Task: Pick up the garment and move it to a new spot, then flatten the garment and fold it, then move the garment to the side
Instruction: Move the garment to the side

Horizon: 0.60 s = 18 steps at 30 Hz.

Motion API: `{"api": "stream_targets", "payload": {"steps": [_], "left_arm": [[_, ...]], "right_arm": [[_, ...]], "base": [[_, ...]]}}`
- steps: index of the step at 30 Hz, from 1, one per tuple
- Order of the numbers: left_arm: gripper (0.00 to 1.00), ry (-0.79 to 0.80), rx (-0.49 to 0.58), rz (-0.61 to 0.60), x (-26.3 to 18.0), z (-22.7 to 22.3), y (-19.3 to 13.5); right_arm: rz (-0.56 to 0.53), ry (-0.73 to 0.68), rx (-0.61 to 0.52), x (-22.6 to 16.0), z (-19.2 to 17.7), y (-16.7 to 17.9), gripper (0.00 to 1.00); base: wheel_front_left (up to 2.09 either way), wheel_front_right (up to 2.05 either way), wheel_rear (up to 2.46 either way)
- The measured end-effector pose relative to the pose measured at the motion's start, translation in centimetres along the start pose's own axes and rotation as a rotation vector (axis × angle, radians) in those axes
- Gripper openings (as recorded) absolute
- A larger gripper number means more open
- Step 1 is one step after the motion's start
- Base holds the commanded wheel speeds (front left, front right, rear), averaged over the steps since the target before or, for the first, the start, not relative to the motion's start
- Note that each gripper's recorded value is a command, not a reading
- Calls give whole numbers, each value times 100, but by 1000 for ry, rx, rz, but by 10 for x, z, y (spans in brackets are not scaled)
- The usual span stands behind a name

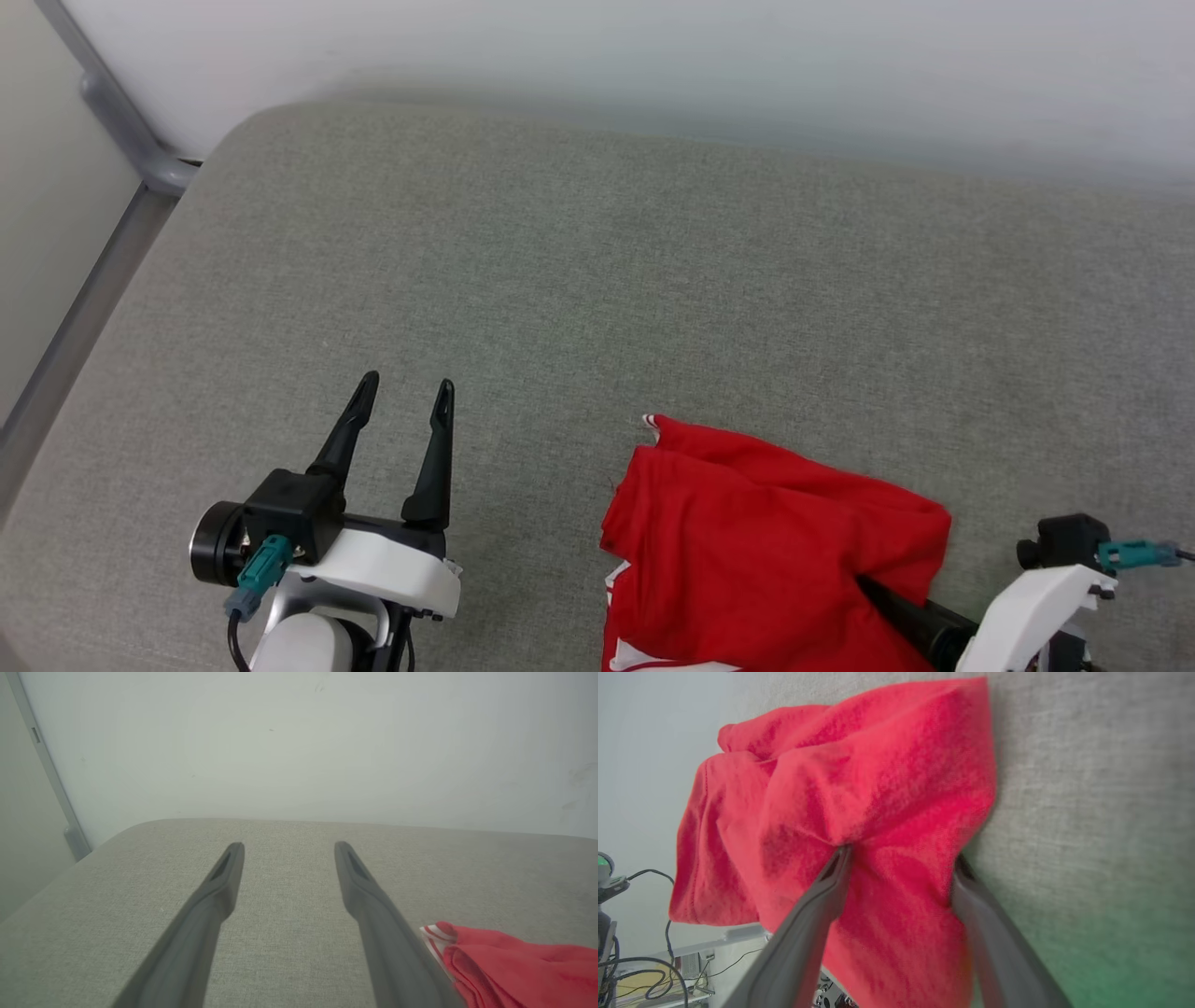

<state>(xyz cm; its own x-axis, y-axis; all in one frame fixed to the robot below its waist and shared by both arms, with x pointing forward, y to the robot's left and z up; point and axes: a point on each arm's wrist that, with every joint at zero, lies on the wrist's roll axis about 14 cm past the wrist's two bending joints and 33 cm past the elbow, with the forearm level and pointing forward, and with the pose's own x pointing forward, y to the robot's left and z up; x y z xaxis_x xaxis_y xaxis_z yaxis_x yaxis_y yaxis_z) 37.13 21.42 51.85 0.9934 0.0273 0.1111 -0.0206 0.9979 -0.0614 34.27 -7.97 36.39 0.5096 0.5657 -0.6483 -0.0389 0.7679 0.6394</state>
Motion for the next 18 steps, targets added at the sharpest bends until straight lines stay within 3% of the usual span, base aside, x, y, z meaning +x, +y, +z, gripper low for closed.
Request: {"api": "stream_targets", "payload": {"steps": [1, 2, 4, 12, 18], "left_arm": [[100, 3, 1, 4, 0, -1, 1], [100, 7, 1, 6, 0, -2, 2], [100, 11, 1, 9, 0, -4, 3], [100, -2, 5, -8, -1, 1, -1], [100, -17, 2, -67, 3, 4, -20]], "right_arm": [[6, 21, 5, 3, -2, 1, 100], [9, 32, 5, 5, -4, 2, 58], [13, 48, 2, 8, -6, 3, 0], [8, 3, -81, 1, 7, 9, 0], [-108, -88, -228, -30, 32, -13, 0]], "base": [[0, 0, 0], [0, 0, 0], [0, 0, 0], [0, 0, 0], [0, 0, 0]]}}
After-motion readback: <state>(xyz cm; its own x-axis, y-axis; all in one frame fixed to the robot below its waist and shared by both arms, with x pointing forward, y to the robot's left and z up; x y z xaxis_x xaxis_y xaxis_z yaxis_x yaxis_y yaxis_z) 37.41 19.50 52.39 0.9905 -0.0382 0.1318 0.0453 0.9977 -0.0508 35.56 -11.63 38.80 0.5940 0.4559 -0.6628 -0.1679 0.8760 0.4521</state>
